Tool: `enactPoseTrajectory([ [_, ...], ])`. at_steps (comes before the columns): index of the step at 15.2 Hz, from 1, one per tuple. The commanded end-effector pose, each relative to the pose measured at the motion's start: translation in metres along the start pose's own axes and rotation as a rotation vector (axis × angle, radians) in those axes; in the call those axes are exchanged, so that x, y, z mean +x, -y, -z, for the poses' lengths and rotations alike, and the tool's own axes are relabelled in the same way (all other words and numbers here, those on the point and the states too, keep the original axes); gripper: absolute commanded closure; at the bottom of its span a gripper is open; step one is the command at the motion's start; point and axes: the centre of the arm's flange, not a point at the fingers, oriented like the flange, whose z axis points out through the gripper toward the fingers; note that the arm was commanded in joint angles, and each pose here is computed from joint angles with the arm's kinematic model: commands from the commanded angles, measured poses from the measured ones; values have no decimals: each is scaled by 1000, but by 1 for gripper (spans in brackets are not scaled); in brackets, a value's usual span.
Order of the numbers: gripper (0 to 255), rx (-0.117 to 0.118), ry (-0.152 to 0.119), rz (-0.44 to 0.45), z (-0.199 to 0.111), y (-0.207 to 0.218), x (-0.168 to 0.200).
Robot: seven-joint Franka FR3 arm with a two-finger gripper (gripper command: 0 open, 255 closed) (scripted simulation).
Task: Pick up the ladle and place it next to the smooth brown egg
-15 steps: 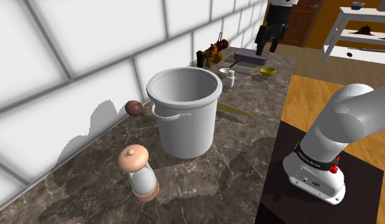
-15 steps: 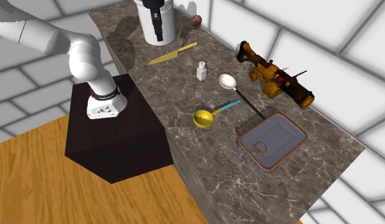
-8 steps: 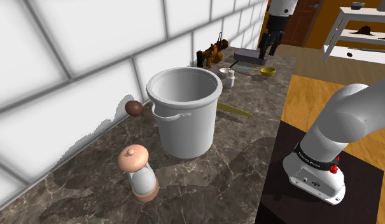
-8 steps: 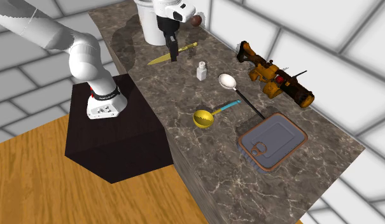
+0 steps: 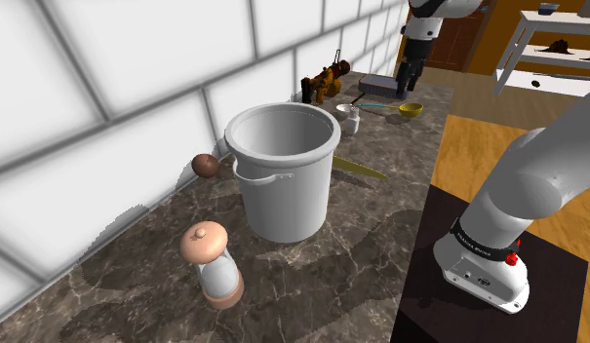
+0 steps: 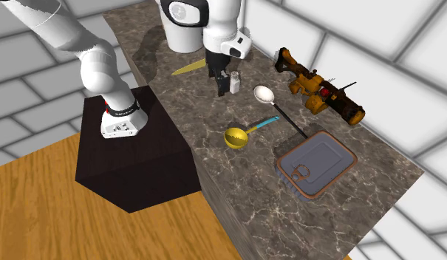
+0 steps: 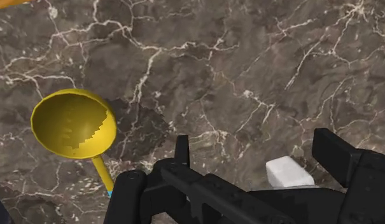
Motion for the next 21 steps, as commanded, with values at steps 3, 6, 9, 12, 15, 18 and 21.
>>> enactPoseTrajectory([
  [3, 0, 8, 20, 56, -19, -48, 22],
  [6, 0, 15, 34, 95, -35, -81, 40],
  [9, 0, 22, 48, 134, -52, -114, 59],
  [12, 0, 29, 63, 173, -70, -145, 79],
  [15, 0, 33, 70, 194, -84, -162, 90],
  [18, 0, 33, 70, 194, -100, -161, 89],
  [21, 0, 33, 70, 194, -116, -161, 87],
])
